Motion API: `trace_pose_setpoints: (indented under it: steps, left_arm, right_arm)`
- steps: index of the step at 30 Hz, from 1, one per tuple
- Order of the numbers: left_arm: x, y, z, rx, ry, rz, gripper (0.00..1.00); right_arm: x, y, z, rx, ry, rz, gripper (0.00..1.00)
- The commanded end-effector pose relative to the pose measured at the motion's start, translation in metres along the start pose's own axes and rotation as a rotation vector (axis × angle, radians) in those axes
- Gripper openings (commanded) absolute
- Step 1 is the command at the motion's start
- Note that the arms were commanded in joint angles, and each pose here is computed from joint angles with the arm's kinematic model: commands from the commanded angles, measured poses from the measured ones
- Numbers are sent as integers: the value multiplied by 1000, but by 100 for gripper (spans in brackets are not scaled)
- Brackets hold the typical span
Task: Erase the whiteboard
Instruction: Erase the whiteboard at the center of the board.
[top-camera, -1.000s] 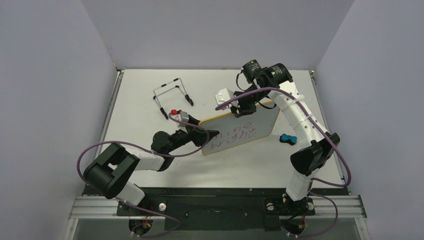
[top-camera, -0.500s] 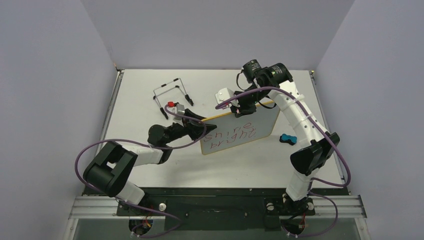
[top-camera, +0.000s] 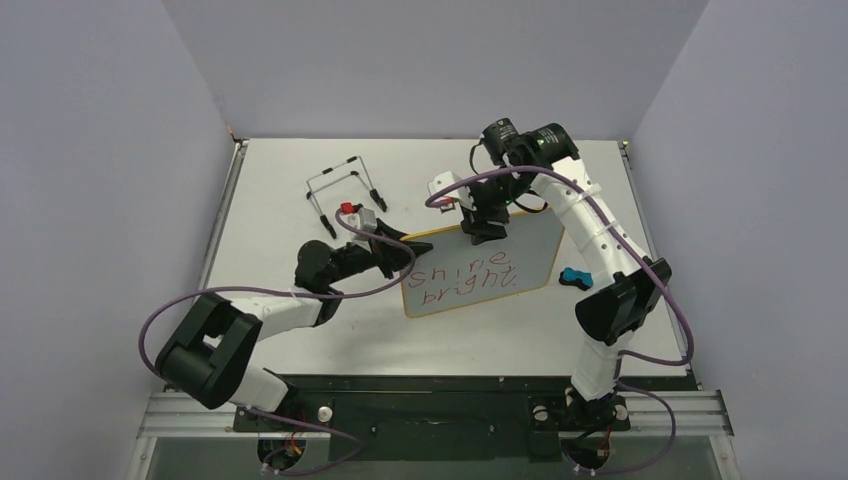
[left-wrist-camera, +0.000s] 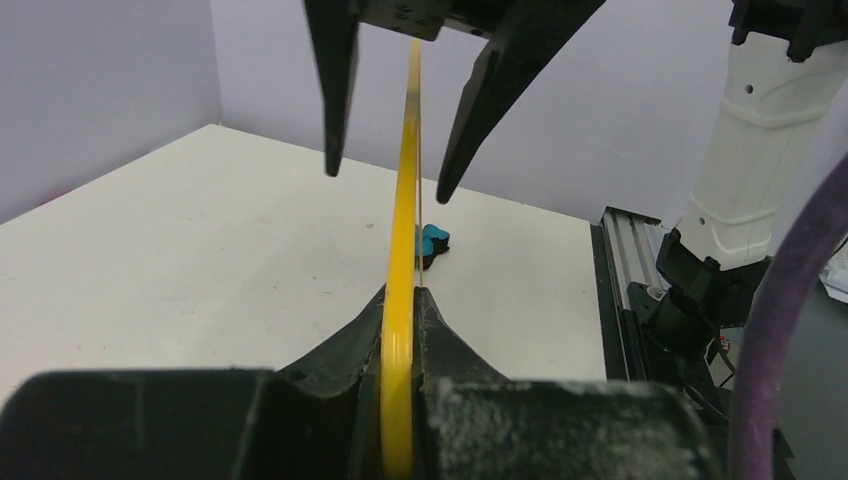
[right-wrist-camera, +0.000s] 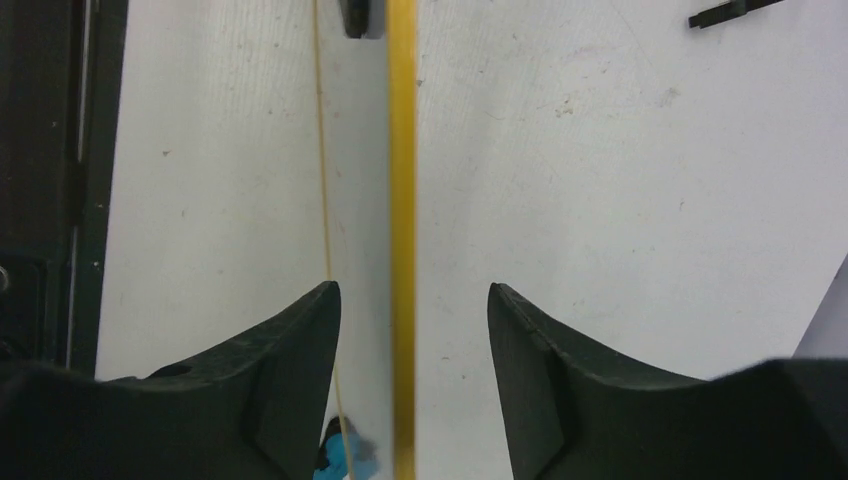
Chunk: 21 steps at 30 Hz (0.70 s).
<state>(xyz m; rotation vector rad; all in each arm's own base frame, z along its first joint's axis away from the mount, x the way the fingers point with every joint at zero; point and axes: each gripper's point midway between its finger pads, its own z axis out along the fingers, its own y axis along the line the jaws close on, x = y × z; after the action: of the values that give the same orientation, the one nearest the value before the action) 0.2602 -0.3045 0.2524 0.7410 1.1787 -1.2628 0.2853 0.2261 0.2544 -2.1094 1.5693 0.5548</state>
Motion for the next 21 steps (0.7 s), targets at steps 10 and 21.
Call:
trace_pose_setpoints:
  steps: [10, 21]
  left_arm:
    - [-32, 39, -35, -389, -43, 212, 0]
    - [-27, 49, -55, -500, -47, 174, 0]
  right_arm:
    - [-37, -26, -119, 341, -455, 176, 85]
    - [236, 42, -85, 550, -51, 686, 80]
